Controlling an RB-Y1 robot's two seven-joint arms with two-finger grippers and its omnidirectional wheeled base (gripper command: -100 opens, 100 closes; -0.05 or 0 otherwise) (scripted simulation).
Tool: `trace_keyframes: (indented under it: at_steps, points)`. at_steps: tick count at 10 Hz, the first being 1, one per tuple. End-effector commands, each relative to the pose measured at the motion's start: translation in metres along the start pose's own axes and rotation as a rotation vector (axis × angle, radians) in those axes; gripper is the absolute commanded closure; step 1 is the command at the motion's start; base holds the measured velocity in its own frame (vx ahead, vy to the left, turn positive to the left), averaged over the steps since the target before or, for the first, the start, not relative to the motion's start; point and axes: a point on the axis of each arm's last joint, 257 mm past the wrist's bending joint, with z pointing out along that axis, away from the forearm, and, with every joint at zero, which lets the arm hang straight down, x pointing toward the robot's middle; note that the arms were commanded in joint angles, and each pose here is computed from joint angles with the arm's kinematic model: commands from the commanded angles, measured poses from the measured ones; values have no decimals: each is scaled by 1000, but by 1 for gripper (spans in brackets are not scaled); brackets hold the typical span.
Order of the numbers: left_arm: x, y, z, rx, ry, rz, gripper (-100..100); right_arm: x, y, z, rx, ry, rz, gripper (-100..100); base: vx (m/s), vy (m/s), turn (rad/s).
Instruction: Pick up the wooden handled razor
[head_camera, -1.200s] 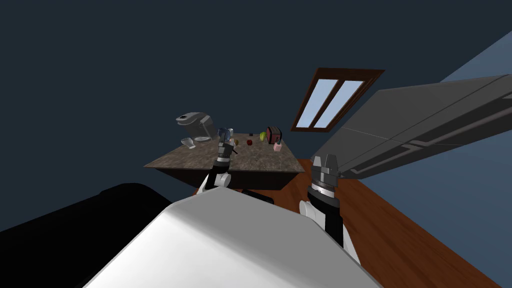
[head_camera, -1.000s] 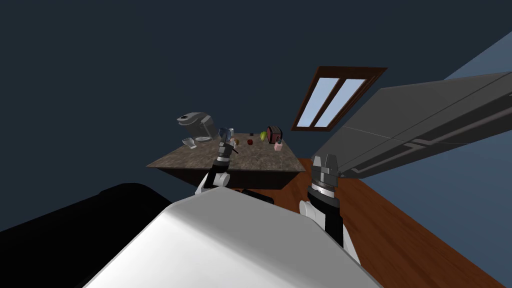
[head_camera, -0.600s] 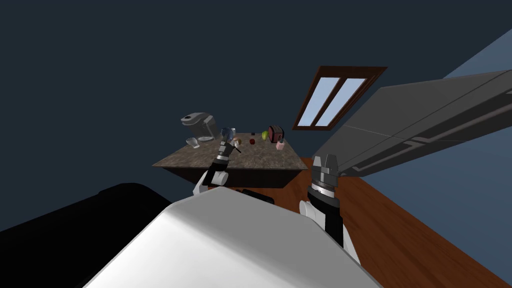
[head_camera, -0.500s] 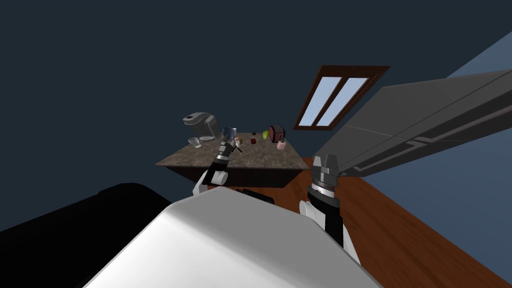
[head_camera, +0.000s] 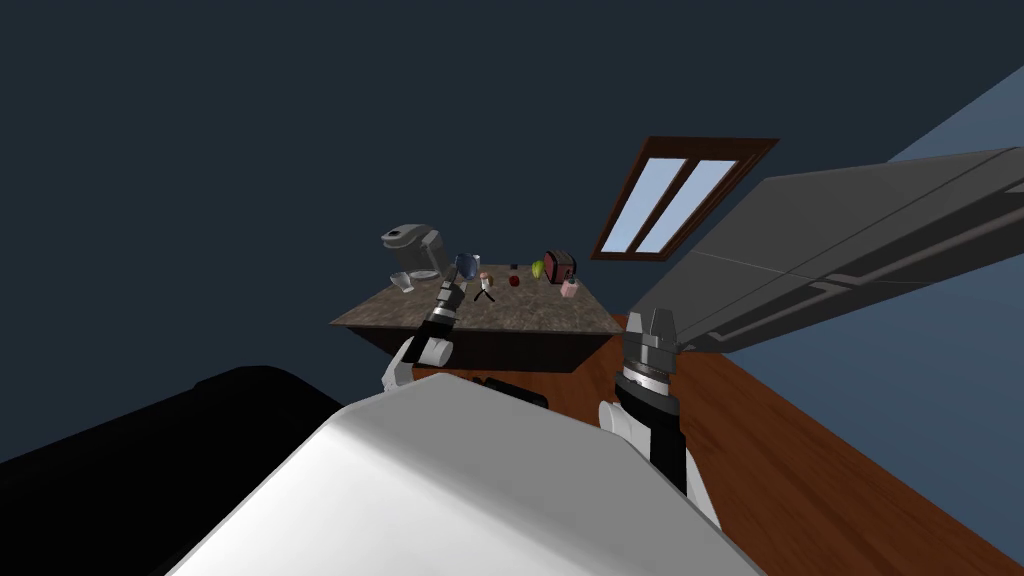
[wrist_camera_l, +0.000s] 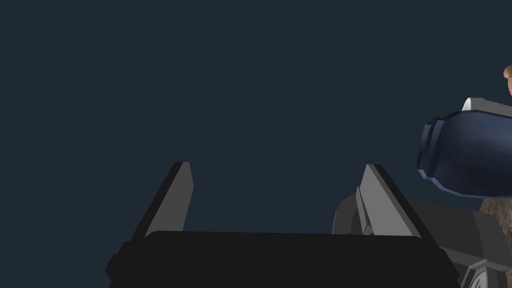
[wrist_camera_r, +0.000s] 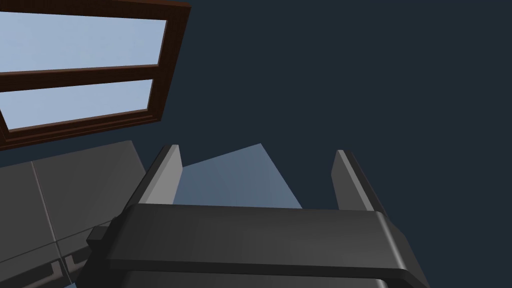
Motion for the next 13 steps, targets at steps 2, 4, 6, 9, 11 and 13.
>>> trace_keyframes:
  at_steps: [2,4,6,9,11,13]
  points:
    - [-9,17,1,-59,-13,5,-100,0,0,0,0,0,0,0,-68,120,4]
    - [-22,33,2,-122,-35,10,-100,0,0,0,0,0,0,0,-81,101,14]
    - [-28,45,2,-168,-48,11,-100,0,0,0,0,0,0,0,-111,122,6]
    - [-42,63,1,-236,-75,15,-100,0,0,0,0,0,0,0,-71,92,-3]
    - [-48,71,0,-268,-89,17,-100,0,0,0,0,0,0,0,-61,94,-5]
    - [-62,87,-1,-326,-116,25,-100,0,0,0,0,0,0,0,-49,59,-56]
